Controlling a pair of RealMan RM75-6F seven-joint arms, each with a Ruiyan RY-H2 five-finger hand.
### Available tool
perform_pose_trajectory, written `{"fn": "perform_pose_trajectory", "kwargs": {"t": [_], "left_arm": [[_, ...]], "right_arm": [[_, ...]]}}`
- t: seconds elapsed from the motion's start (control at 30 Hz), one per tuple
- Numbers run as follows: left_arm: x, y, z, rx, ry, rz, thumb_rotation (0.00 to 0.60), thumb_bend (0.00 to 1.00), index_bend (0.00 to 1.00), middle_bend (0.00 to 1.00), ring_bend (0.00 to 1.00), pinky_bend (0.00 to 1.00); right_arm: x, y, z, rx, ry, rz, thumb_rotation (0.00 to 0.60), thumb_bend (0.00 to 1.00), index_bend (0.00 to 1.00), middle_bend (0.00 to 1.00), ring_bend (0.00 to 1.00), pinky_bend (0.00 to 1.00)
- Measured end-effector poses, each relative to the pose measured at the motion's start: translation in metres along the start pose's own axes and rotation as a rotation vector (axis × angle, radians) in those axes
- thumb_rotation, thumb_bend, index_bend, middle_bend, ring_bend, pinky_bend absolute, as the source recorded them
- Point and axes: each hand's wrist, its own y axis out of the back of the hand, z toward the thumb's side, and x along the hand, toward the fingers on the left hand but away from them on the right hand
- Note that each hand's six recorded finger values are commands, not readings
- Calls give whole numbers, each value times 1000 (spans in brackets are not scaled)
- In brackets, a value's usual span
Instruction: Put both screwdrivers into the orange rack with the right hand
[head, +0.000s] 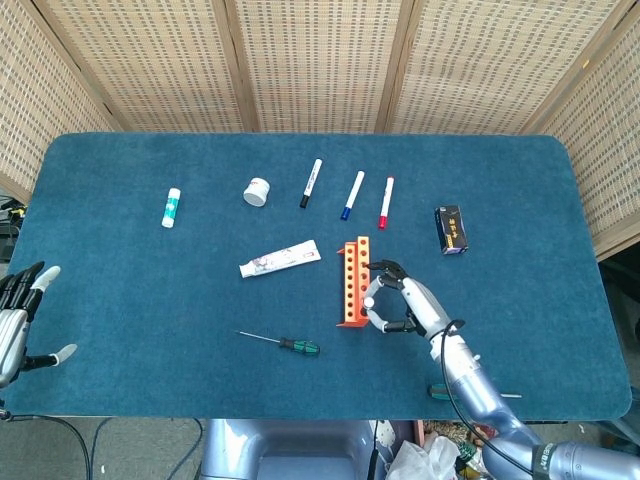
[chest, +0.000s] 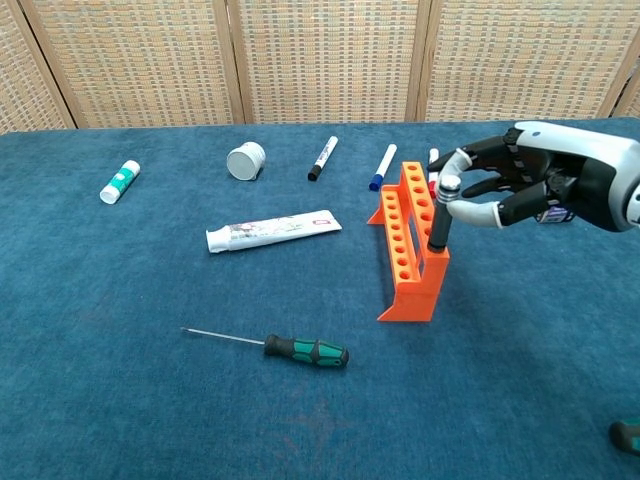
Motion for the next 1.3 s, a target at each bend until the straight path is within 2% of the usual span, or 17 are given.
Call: {"fn": "perform_pose_trajectory", "kwargs": {"t": [0.4,0.47,0.53,0.63,0.73,0.83,1.07,1.3], "left_arm": [[0,0,0,0,0,-3,600,0,0,0,0,0],[0,0,0,0,1,-3,600,0,0,0,0,0],[0,0,0,-1,0,-3,600,0,0,0,0,0],[0,0,0,-1,0,-3,600,0,0,0,0,0],[0,0,0,-1,1,-3,600,0,0,0,0,0],[0,0,-1,-2,2,-2,600,0,0,0,0,0],[0,0,0,1,1,-1,600,0,0,0,0,0],[-1,1,0,0,0,1,600,0,0,0,0,0]], "right_arm": [[1,2,1,-28,18,-1,600,556,631,144,0,131],[1,1,0,-31,17,5,600,490,548,135,0,131],[2,-1,-1,-25,17,23,600,309,360,93,0,131],[4,-4,-2,-11,17,59,600,101,174,41,0,131],[5,-5,0,3,27,81,600,2,49,5,0,131],[5,-3,3,11,41,80,600,0,1,0,0,131],[13,7,15,47,78,63,600,0,0,0,0,129],[30,19,10,222,50,63,600,0,0,0,0,37]]}}
